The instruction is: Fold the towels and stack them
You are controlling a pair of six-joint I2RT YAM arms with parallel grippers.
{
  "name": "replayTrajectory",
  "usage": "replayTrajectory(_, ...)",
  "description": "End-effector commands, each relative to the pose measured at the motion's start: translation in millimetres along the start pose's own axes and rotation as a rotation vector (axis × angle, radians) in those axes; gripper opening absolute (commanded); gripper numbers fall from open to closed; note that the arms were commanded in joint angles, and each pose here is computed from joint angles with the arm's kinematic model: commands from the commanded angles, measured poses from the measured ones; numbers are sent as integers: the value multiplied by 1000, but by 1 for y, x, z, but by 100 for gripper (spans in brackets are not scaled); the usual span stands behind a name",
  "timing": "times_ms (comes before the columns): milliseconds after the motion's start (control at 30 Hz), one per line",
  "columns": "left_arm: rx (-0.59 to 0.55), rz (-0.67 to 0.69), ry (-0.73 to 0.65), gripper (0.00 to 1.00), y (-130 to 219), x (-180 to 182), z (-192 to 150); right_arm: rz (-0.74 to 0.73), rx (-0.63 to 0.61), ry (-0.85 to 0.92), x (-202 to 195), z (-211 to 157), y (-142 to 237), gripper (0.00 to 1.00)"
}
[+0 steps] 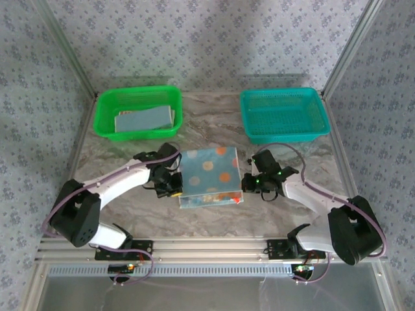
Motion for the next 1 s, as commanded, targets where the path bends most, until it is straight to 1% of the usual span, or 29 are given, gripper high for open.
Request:
replayTrajectory(0, 23, 13, 4, 0, -4, 1, -2, -29, 15, -13, -4, -5, -4, 2)
replayTrajectory(133, 23, 16, 0, 0, -2, 0, -2, -24, 11, -9, 1, -3, 0, 2)
replayTrajectory(433, -38, 3, -32, 0, 34, -11, 0, -11, -28, 12, 16, 4, 22, 3)
replayTrajectory(600, -53, 0, -46, 0, 48, -13, -1, -7, -41, 14, 19, 3, 30, 3)
replayTrajectory(800, -53, -2, -46, 0, 54, -10, -6, -1, -56, 10, 22, 3, 36, 3)
replayTrajectory(967, -22, -11, -32, 0, 41, -4, -11, -7, -33, 11, 19, -4, 29, 3)
Point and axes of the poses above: each hand's point on the last joint's axis, 136 mm out from that joint toward the fingers, its own y axis back along the fingers, its own x axis along the line the jaws close on, z = x × y, the point moved 6 cm from there along y, back along the fingers, and after that the axes turned 1 degree about y, right-handed, at the moved point
